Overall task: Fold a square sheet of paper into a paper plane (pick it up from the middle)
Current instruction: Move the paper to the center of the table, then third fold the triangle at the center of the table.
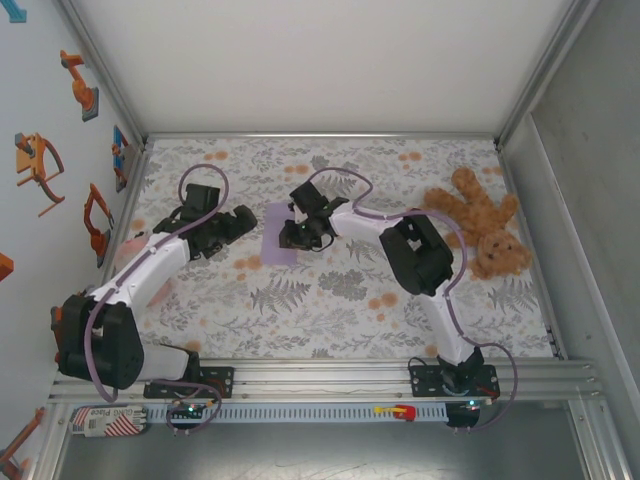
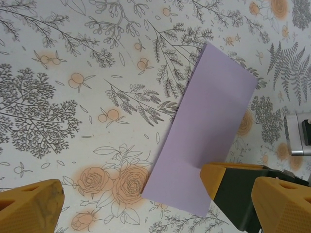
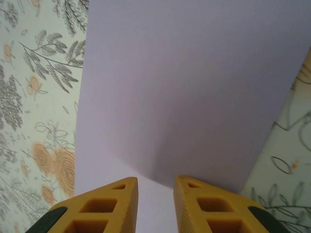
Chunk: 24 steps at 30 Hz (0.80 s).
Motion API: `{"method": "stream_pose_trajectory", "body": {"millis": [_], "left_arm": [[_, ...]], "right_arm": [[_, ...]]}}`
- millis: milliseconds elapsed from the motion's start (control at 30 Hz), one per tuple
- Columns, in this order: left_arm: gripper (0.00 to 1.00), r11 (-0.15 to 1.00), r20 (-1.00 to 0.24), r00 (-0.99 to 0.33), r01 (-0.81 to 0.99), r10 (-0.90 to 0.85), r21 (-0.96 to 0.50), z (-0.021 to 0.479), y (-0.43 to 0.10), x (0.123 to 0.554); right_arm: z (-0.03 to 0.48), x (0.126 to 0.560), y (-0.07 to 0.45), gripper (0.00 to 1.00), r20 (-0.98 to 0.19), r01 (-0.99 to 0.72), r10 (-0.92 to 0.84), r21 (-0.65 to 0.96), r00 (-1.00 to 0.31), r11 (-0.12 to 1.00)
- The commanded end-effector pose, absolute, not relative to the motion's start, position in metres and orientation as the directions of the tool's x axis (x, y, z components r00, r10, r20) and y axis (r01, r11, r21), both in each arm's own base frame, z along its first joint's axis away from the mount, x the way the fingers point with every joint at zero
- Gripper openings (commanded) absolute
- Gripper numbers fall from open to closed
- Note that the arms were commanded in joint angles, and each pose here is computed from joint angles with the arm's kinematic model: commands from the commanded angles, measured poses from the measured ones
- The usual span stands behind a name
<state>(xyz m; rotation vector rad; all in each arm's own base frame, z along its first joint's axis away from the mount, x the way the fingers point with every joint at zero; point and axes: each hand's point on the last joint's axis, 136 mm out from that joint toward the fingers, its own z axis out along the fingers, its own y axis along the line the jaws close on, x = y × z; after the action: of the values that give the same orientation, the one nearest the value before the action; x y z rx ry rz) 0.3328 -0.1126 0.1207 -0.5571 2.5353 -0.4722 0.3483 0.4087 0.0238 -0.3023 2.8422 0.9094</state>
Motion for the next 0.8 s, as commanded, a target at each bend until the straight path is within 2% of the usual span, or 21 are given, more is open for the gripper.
{"method": "stream_pose_trajectory", "body": {"millis": [0,167,233,433,633,767], "left_arm": [[0.99,0.851,-0.368,-0.812,-0.272,-0.453,-0.449,0.113,-0.120,0.333],[0.99,0.842,-0.342,-0.838,-0.228,-0.426,-0.489,0.108,-0.134,0.336],[1.00,0.829,-0.326,-0.847,-0.212,-0.420,-0.517,0.105,-0.141,0.337],[1.00,0.765,-0.257,-0.878,-0.169,-0.403,-0.622,0.100,-0.178,0.338],[0.97,0.712,-0.177,-0.926,-0.124,-0.333,-0.691,0.089,-0.227,0.333],[0.91,0.708,-0.120,-0.947,-0.135,-0.298,-0.694,0.075,-0.251,0.325]], "right_arm": [[0.001,0.338,0.353,0.26,-0.135,-0.256,-0.219,0.413,-0.966,0.874],[0.003,0.328,0.304,0.26,-0.134,-0.344,-0.316,0.346,-0.939,0.873],[0.015,0.330,0.299,0.26,-0.157,-0.346,-0.308,0.372,-0.938,0.862],[0.081,0.356,0.315,0.27,-0.368,-0.272,-0.077,0.515,-0.927,0.813],[0.062,0.375,0.301,0.26,-0.291,-0.060,0.136,0.575,-0.947,0.816],[0.052,0.376,0.299,0.25,-0.246,-0.028,0.151,0.598,-0.957,0.801]]}}
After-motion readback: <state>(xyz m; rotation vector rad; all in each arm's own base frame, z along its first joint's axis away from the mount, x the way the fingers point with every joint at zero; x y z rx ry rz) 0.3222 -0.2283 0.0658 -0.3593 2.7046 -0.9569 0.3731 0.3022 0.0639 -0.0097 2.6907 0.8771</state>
